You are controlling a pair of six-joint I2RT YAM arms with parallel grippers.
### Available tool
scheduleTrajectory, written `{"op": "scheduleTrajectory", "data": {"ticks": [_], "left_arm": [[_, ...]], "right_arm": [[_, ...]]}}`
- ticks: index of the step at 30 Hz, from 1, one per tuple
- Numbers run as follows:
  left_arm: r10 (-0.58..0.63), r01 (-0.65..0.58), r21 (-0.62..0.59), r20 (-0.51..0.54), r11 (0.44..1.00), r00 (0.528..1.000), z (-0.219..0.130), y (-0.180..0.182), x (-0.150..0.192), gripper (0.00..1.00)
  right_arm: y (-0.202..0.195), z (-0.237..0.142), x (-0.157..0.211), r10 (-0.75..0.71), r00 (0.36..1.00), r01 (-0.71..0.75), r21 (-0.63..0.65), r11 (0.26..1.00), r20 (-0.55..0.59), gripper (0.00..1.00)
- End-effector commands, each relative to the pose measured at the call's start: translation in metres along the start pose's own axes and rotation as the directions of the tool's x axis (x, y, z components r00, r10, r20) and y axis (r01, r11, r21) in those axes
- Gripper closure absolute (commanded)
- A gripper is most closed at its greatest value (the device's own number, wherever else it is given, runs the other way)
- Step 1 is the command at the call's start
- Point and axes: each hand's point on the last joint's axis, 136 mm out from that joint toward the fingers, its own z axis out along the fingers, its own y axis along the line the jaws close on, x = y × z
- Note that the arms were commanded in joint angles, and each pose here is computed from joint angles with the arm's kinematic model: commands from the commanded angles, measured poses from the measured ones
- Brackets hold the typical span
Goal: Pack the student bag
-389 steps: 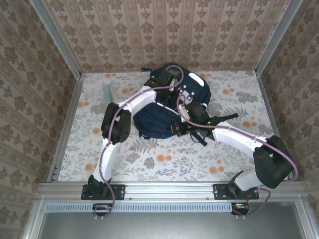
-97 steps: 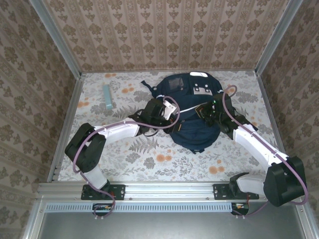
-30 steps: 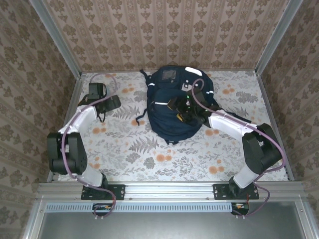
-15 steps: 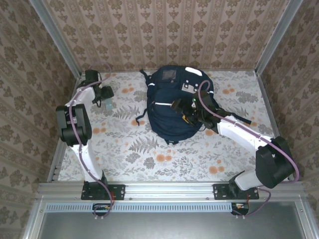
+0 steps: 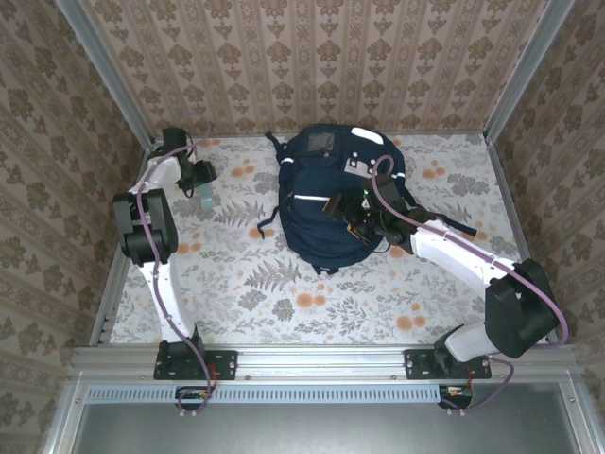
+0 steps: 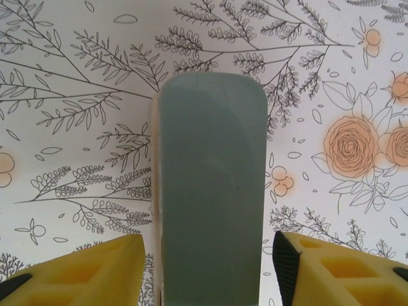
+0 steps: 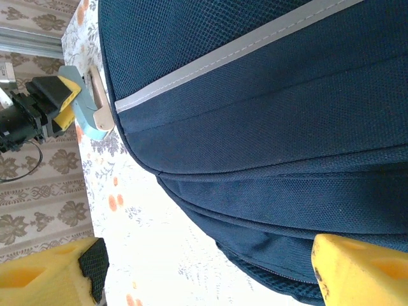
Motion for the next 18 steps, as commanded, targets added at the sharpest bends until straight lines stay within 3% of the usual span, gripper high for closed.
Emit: {"op": "scheduleTrajectory", "data": {"ticks": [1,8,13,18], "left_arm": [[-0.014,0.013,-0.025,-0.038,1.000,0.999,0.003,0.007,0.005,0.51],[-0.008,0.008,0.016,0.012,1.000,1.000,-0.022,-0.004,-0.001,0.80],[-0.033,0.021,0.129,0.091,0.991,0.995,-0.073,-0.026,0.003,0.84],[-0.089,0.047,0.263,0.151,0.964,0.984,-0.124,-0.048,0.025,0.84]], "right_arm": [[0.010,-0.016,-0.006,-0.039,0.998,0.039,0.005,0.999,0.039,0.15],[0.009,-0.045,-0.021,-0.132,0.984,0.124,0.073,0.990,0.122,0.15],[0.013,-0.064,-0.040,-0.341,0.925,0.312,0.182,0.933,0.165,0.13],[0.025,-0.050,-0.040,-0.599,0.799,0.581,0.200,0.789,0.042,0.15]]}}
